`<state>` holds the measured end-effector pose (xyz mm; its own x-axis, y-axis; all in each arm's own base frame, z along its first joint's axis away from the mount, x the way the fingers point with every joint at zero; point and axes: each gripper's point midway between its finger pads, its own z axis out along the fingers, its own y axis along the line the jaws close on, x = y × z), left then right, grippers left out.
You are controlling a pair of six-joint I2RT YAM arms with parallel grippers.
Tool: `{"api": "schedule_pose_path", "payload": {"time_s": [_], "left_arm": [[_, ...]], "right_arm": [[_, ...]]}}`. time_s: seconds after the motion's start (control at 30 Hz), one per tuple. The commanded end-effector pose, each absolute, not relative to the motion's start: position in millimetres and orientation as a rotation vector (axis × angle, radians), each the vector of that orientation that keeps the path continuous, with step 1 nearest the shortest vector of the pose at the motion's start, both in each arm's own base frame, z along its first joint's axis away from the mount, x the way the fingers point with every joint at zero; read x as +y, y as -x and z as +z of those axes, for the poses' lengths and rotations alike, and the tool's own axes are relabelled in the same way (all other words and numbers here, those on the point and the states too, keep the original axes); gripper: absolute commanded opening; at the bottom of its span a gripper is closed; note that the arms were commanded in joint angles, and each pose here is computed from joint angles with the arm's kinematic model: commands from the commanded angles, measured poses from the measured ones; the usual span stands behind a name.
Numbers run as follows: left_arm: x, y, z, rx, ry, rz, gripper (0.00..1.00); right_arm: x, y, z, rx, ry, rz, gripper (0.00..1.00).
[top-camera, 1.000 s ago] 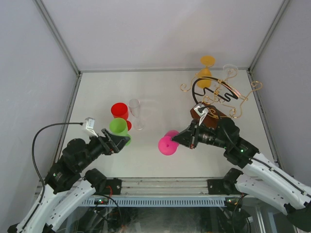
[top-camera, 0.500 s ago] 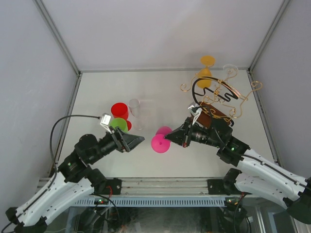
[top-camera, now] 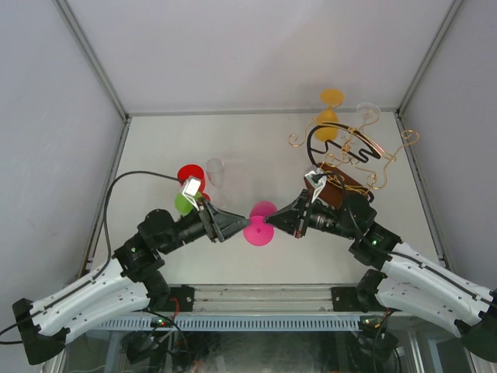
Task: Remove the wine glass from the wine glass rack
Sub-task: Place the wine glass at the center of the board.
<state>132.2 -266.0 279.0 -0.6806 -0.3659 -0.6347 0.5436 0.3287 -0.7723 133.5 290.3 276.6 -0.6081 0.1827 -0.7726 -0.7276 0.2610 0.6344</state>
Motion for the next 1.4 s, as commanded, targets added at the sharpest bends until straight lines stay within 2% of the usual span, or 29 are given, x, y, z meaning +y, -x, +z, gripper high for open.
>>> {"api": "schedule_pose_path", "payload": {"time_s": [0.0,0.33,0.5,0.57,0.63,0.77,0.83,0.9,1.0,1.1,1.17,1.37], "left_arm": [[-269.9,-124.6,306.9,1.683,-0.199,-1.547,0.43],[-279.3,-112.6,298.8,1.706,-0.307,-1.574,0.4],[-283.3,-108.2,300.6,1.687,-0.345,-1.589,0.33],[-283.2,-106.7,300.4,1.683,-0.354,-1.592,0.25],[-282.1,-105.1,302.8,1.667,-0.367,-1.594,0.21],[-280.6,-101.9,306.2,1.639,-0.395,-1.596,0.01],[-277.6,-103.4,306.9,1.627,-0.384,-1.583,0.0],[-273.7,-105.5,308.1,1.612,-0.361,-1.571,0.0],[-268.6,-108.1,307.8,1.6,-0.339,-1.549,0.0],[-263.7,-111.9,309.0,1.593,-0.324,-1.511,0.0],[-261.6,-113.2,311.8,1.58,-0.321,-1.498,0.0],[-262.6,-115.7,314.0,1.564,-0.338,-1.476,0.0]], "right_arm": [[287.3,-130.3,299.5,1.643,0.502,1.476,0.0],[283.0,-126.4,307.6,1.605,0.488,1.498,0.0],[283.9,-125.6,309.4,1.607,0.475,1.519,0.0],[284.3,-125.2,312.3,1.597,0.471,1.529,0.0],[284.6,-126.2,314.9,1.588,0.466,1.532,0.0],[286.0,-127.1,316.0,1.584,0.464,1.537,0.0],[286.8,-124.4,314.5,1.595,0.482,1.543,0.01],[287.2,-119.2,309.4,1.611,0.527,1.545,0.09],[284.3,-116.2,297.6,1.645,0.59,1.492,0.36],[277.5,-120.6,286.4,1.703,0.596,1.409,0.52],[275.1,-115.6,287.4,1.733,0.599,1.43,0.58],[281.4,-91.2,312.7,1.785,0.665,1.664,0.59]]}}
